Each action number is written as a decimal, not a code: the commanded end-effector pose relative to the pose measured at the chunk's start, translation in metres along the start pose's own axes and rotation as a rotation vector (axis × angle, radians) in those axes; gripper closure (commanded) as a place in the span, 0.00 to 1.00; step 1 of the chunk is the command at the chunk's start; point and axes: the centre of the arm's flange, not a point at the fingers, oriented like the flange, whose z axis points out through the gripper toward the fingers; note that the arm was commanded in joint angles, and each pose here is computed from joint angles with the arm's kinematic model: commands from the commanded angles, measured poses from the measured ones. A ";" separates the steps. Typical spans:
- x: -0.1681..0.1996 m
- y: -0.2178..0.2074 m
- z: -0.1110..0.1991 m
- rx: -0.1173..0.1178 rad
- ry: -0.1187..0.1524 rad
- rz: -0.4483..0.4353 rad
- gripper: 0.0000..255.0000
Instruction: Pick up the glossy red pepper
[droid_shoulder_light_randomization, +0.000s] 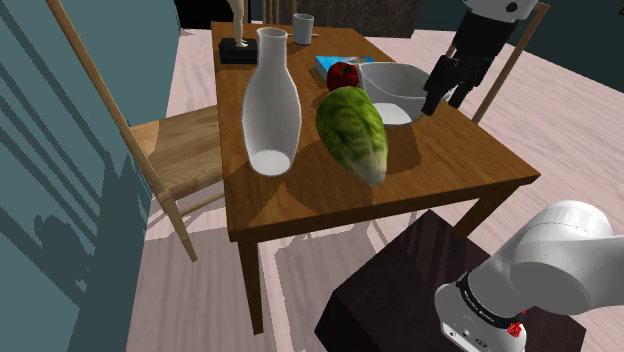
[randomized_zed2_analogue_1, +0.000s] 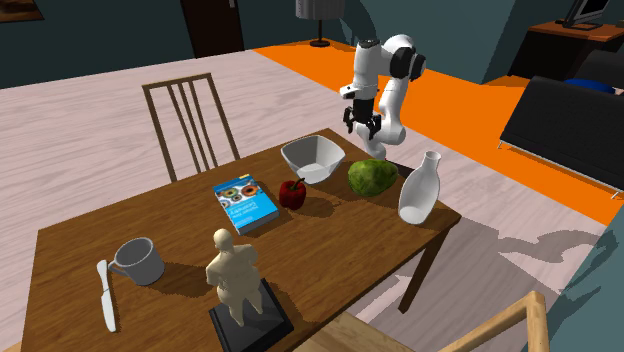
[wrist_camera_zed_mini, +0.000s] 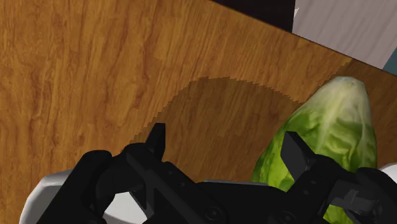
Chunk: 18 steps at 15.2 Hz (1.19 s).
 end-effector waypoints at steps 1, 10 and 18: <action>0.000 0.000 0.000 0.000 0.000 0.000 0.00; 0.113 0.010 0.006 0.004 0.036 0.067 0.00; 0.212 0.026 0.008 0.008 0.067 0.127 0.00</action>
